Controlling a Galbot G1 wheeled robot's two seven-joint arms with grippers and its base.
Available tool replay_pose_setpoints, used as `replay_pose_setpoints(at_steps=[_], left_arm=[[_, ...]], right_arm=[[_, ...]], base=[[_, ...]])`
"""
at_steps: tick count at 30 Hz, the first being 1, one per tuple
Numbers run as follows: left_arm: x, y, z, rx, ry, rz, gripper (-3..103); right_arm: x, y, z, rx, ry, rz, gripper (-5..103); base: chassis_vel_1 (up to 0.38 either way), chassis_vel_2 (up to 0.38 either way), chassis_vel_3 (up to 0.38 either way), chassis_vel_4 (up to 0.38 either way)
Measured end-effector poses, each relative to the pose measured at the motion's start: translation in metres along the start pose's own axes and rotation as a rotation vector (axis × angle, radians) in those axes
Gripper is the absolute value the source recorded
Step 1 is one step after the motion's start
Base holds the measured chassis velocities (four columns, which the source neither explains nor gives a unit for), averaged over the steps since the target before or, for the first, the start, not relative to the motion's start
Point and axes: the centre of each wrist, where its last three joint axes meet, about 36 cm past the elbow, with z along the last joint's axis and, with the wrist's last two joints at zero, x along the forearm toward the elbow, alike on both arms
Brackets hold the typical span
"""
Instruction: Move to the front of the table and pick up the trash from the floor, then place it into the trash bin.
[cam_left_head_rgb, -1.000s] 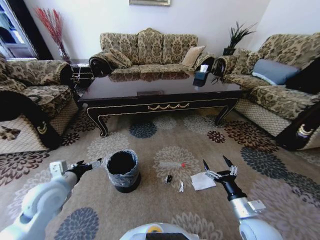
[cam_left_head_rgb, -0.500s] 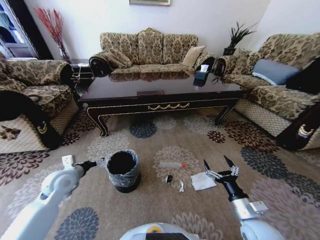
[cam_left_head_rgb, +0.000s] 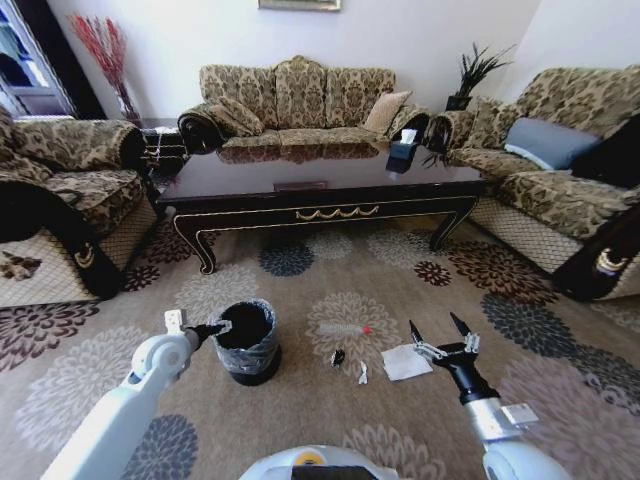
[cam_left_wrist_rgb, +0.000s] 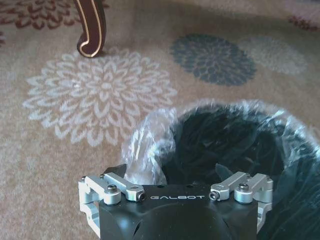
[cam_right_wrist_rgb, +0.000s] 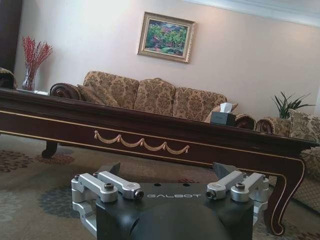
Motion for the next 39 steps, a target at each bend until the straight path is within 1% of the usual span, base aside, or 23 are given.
replay_pose_setpoints(at_steps=[3,4,5,8,9,10,11,12,13,14,15,18,20,25,27,28,29,31,37,39], left_arm=[[-0.005,-0.002,0.001,0.002,0.009,-0.010,97],[-0.007,-0.002,0.001,0.005,0.014,-0.011,94],[-0.009,-0.002,0.002,0.007,0.018,-0.011,94],[-0.017,0.000,0.004,0.014,0.041,-0.012,78],[-0.017,0.000,0.004,0.014,0.041,-0.012,78],[-0.019,0.000,0.004,0.018,0.047,-0.012,73],[-0.021,0.001,0.004,0.021,0.051,-0.011,73],[-0.024,0.001,0.004,0.022,0.055,-0.012,62],[-0.025,0.000,0.005,0.022,0.056,-0.012,62],[-0.025,0.000,0.005,0.022,0.056,-0.012,57],[-0.025,0.000,0.005,0.022,0.056,-0.012,57],[-0.026,0.001,0.006,0.022,0.056,-0.017,41],[-0.026,0.002,0.006,0.022,0.057,-0.019,41],[-0.023,0.006,0.009,0.021,0.060,-0.027,14],[-0.023,0.007,0.010,0.021,0.060,-0.027,14],[-0.021,0.008,0.011,0.021,0.061,-0.029,8],[-0.021,0.008,0.011,0.021,0.061,-0.029,8],[-0.019,0.009,0.013,0.019,0.063,-0.030,4],[-0.012,0.017,0.019,0.003,0.060,-0.045,3],[-0.005,0.023,0.025,-0.013,0.058,-0.064,2]], right_arm=[[0.000,0.001,0.000,-0.002,0.001,-0.001,100],[0.000,0.001,0.001,-0.003,0.002,-0.001,100],[0.000,0.001,0.001,-0.003,0.003,0.000,100],[0.000,0.000,0.002,-0.004,0.005,0.001,100],[0.000,0.000,0.002,-0.004,0.005,0.001,100],[0.000,0.000,0.002,-0.005,0.004,0.001,100],[0.000,0.000,0.002,-0.006,0.004,0.002,100],[0.000,0.000,0.003,-0.008,0.005,0.003,100],[0.000,0.000,0.003,-0.009,0.006,0.004,100],[0.000,0.000,0.004,-0.010,0.007,0.006,100],[0.000,0.000,0.004,-0.010,0.007,0.006,100],[0.001,0.000,0.005,-0.012,0.009,0.011,100],[0.001,0.000,0.005,-0.013,0.010,0.012,100],[0.000,0.001,0.006,-0.015,0.009,0.015,100],[0.000,0.001,0.006,-0.015,0.010,0.015,100],[0.000,0.001,0.007,-0.015,0.011,0.016,100],[0.000,0.001,0.007,-0.015,0.011,0.016,100],[0.000,0.001,0.007,-0.016,0.011,0.017,100],[-0.002,0.001,0.008,-0.018,0.010,0.025,100],[-0.003,-0.001,0.009,-0.023,0.014,0.032,100]], base=[[0.000,0.000,0.000,0.000],[0.000,0.000,0.000,0.000],[0.000,0.000,0.000,0.000],[0.000,0.000,0.000,0.000],[0.000,0.000,0.000,0.000],[0.000,0.000,0.000,0.000],[0.000,0.000,0.000,0.000],[0.000,0.000,0.000,0.000],[0.000,0.000,0.000,0.000],[0.000,0.000,0.000,0.000],[0.000,0.000,0.000,0.000],[0.000,0.000,0.000,0.000],[0.000,0.000,0.000,0.000],[0.000,0.000,0.000,0.000],[0.000,0.000,0.000,0.000],[0.000,0.000,0.000,0.000],[0.000,0.000,0.000,0.000],[0.000,0.000,0.000,0.000],[0.000,0.000,0.000,0.000],[0.000,0.000,0.000,0.000]])
